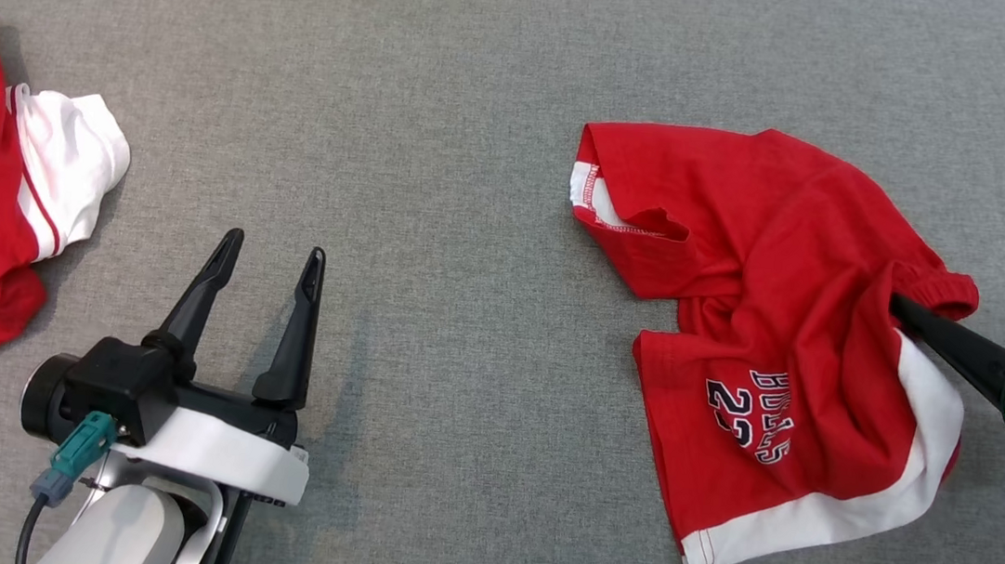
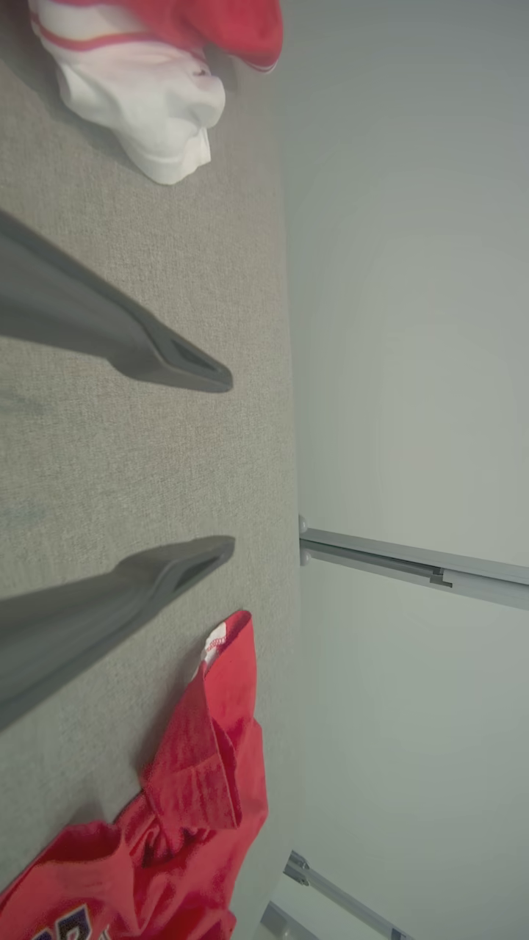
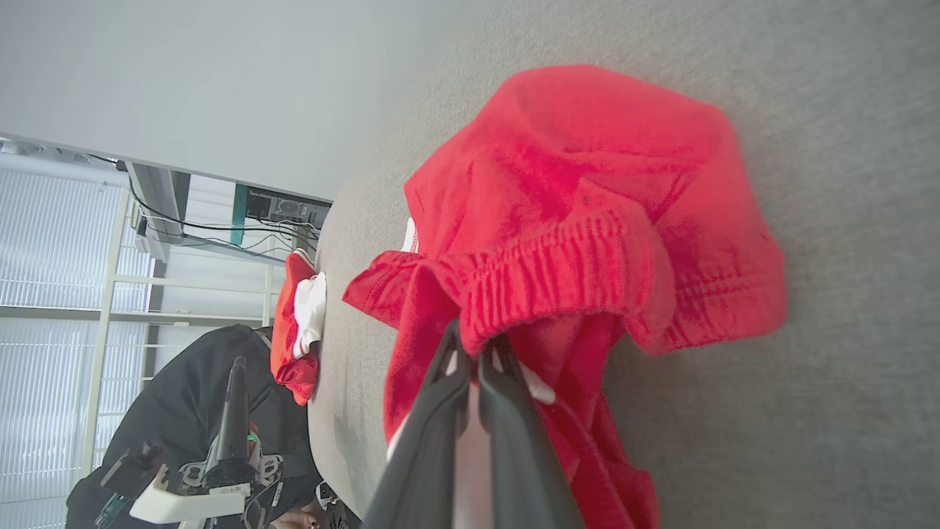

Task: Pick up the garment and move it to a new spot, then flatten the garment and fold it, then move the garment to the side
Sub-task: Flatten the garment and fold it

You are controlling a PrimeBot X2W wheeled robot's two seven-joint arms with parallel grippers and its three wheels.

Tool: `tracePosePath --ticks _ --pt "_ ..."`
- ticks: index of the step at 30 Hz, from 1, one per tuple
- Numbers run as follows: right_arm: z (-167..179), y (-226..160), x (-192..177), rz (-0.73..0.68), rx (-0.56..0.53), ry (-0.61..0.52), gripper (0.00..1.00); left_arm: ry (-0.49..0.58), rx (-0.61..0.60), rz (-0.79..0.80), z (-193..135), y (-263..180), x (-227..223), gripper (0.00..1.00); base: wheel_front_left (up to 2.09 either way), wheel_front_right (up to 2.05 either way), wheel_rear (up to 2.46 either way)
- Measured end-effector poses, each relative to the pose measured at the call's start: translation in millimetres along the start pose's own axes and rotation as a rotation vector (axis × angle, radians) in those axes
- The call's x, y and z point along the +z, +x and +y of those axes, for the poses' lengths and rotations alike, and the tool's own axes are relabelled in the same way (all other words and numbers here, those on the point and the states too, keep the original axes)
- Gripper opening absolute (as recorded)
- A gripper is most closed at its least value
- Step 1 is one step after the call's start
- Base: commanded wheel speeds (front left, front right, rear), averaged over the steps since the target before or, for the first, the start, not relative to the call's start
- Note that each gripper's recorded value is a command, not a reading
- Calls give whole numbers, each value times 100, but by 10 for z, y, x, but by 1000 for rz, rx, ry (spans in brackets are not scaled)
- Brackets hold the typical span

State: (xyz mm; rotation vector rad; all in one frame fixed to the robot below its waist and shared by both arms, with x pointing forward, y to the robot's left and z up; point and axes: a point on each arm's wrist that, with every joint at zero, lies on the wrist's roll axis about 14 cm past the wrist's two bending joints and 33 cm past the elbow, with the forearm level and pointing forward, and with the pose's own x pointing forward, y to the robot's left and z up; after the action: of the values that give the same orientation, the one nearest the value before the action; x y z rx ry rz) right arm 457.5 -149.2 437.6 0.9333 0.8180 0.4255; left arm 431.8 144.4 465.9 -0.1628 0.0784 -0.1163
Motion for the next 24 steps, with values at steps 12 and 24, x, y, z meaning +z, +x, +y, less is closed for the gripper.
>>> tracePosePath --ticks 12,24 --pt "-173 -188 263 -180 -103 -108 100 6 -6 -3 -9 21 14 100 0 0 0" --pt "-346 -1021 634 -616 -256 -302 100 8 -34 -34 -115 8 136 100 0 0 0"
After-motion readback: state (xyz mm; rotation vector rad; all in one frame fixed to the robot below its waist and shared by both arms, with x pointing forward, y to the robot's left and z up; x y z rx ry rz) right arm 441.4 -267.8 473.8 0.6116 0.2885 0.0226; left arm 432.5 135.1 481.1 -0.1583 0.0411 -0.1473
